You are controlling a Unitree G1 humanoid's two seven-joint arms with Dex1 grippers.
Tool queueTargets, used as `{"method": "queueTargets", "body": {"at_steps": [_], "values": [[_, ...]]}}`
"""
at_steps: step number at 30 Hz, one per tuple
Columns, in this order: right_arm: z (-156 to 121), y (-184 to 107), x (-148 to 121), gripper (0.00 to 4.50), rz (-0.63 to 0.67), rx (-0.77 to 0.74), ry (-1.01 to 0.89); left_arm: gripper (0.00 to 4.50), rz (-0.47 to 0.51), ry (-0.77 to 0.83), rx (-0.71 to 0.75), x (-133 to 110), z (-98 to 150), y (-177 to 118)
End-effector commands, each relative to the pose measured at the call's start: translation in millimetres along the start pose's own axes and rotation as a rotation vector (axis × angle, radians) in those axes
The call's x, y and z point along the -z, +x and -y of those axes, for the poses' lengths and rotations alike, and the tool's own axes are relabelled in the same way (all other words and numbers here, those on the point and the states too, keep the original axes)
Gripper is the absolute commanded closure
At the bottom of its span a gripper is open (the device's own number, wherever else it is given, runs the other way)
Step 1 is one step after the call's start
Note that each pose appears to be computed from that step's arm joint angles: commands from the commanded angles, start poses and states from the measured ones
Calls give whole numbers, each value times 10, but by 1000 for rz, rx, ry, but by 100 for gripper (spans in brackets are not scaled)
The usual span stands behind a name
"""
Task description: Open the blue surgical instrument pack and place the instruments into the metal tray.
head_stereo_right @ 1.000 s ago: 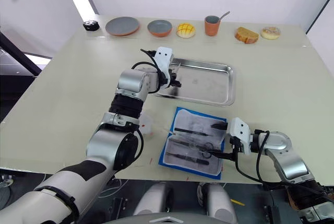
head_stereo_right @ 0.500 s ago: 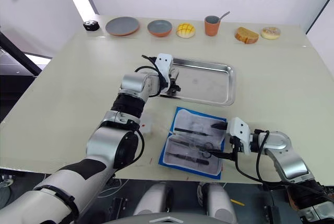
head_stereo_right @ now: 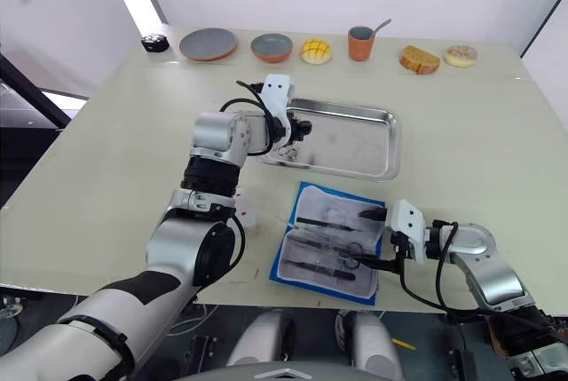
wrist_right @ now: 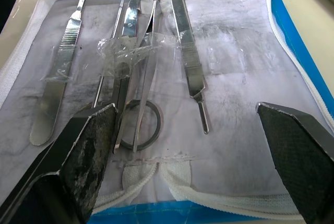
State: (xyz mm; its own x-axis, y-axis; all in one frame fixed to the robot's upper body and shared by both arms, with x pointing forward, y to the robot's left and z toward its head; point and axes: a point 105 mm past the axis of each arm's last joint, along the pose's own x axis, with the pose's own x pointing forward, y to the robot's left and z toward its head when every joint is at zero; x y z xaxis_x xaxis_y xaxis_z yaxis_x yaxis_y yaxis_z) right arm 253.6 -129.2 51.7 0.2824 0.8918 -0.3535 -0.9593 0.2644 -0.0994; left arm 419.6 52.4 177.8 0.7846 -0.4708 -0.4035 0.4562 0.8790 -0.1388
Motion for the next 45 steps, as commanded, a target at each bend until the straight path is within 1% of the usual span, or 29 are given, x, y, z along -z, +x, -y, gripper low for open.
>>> {"method": "queueTargets", "body": {"at_steps": [1,3,4,5,8,10,12,13,14,16,18,19,20,21,22,27,30,32,35,38,41,45], "values": [[-185,-67,569,0,-197,-18,164,208,137,84,291,-165,477,-302],[-185,-66,560,0,-194,-17,163,208,164,121,357,-122,552,-422],[-182,-65,551,0,-188,-16,163,208,175,155,433,-44,607,-529],[-178,-63,542,0,-182,-14,161,208,208,199,484,25,629,-625],[-178,-55,517,0,-166,-13,159,208,281,315,585,216,636,-854],[-176,-50,510,0,-162,-13,158,208,280,360,626,358,549,-962],[-181,-46,507,0,-158,-15,158,208,233,368,696,496,481,-1065],[-183,-45,506,0,-155,-14,158,208,225,381,729,536,445,-1125],[-184,-43,503,0,-151,-14,157,208,237,378,760,547,396,-1193],[-183,-39,496,0,-145,-14,156,208,217,407,831,657,296,-1338],[-181,-41,490,0,-140,-13,155,158,193,401,892,748,206,-1480],[-181,-45,489,0,-137,-13,155,105,174,392,905,795,117,-1556],[-181,-49,487,0,-135,-13,155,76,150,391,907,842,25,-1618],[-180,-56,487,0,-133,-13,155,66,131,383,898,873,-73,-1675],[-181,-66,489,0,-132,-13,156,5,118,368,882,886,-170,-1727],[-179,-136,483,0,-110,-11,156,2,47,360,835,933,-491,-1950],[-176,-156,474,0,-101,-11,158,2,37,367,831,920,-552,-1989],[-173,-182,476,0,-99,-13,157,2,6,373,848,926,-593,-2021],[-163,-195,472,0,-98,-15,154,2,-1,415,863,907,-567,-1971],[-146,-193,455,0,-92,-11,152,2,15,483,860,871,-458,-1806],[-159,-167,437,0,-84,-14,149,2,11,573,880,885,-270,-1584],[-165,-155,431,0,-82,-15,148,2,-18,615,906,945,-117,-1346]]}}
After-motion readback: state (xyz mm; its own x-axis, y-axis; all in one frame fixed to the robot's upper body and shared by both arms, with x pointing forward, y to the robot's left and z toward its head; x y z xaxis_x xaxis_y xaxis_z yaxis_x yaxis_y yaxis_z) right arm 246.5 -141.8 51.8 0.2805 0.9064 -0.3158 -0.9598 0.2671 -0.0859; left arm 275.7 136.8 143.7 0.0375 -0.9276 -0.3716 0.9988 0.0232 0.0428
